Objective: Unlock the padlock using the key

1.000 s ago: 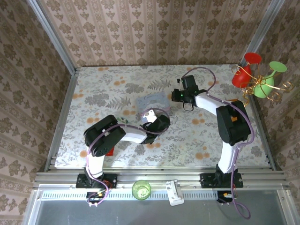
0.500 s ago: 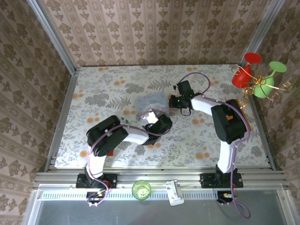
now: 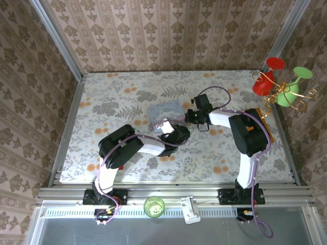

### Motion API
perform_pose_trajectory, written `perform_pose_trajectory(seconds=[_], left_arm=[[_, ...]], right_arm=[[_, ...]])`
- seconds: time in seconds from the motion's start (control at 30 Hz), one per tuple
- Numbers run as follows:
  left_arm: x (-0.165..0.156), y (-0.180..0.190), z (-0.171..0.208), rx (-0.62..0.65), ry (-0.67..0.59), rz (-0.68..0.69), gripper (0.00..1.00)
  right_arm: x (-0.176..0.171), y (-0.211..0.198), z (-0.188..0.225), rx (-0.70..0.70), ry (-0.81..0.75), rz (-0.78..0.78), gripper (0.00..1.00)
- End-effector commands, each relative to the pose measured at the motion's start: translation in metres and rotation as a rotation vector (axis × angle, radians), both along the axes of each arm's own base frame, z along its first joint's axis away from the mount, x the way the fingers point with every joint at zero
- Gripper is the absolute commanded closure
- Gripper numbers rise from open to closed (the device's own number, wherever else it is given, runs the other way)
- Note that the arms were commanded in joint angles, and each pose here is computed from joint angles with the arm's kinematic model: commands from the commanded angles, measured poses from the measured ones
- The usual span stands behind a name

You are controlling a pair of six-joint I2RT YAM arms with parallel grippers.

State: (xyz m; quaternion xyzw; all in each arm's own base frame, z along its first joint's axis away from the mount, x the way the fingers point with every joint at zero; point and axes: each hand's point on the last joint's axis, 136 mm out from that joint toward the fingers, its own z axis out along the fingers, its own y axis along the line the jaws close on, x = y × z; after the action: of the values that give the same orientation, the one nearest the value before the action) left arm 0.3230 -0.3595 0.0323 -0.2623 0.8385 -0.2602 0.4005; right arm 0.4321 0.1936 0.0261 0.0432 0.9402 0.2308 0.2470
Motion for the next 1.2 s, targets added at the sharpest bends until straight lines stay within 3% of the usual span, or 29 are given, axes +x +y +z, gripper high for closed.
perform_pose_trajectory(seconds=[0.0, 0.2, 0.37, 0.43, 0.57, 0.8, 1.17], left_arm=[[-0.02, 0.032, -0.069, 0.16, 0.207, -0.039, 0.89], [-0.018, 0.034, -0.049, 0.101, 0.161, -0.108, 0.92], [-0.019, 0.02, -0.039, -0.035, 0.12, -0.216, 0.94], [-0.019, 0.015, -0.038, -0.112, 0.099, -0.254, 1.0], [-0.017, 0.005, -0.026, -0.242, 0.013, -0.332, 1.0], [-0.021, 0.001, -0.017, -0.344, -0.002, -0.376, 1.0], [-0.027, 0.004, -0.011, -0.403, -0.022, -0.396, 1.0]], right_arm=[[-0.005, 0.009, 0.009, 0.038, -0.015, 0.011, 1.0], [-0.011, -0.004, 0.01, 0.07, 0.002, 0.005, 1.0], [-0.028, -0.015, 0.022, 0.089, 0.004, 0.059, 1.0], [-0.04, -0.018, 0.026, 0.092, 0.014, 0.081, 1.0], [-0.076, -0.015, 0.028, 0.15, 0.08, 0.162, 1.0], [-0.129, 0.005, 0.039, 0.328, 0.15, 0.301, 1.0], [-0.122, 0.031, 0.037, 0.567, 0.116, 0.358, 1.0]])
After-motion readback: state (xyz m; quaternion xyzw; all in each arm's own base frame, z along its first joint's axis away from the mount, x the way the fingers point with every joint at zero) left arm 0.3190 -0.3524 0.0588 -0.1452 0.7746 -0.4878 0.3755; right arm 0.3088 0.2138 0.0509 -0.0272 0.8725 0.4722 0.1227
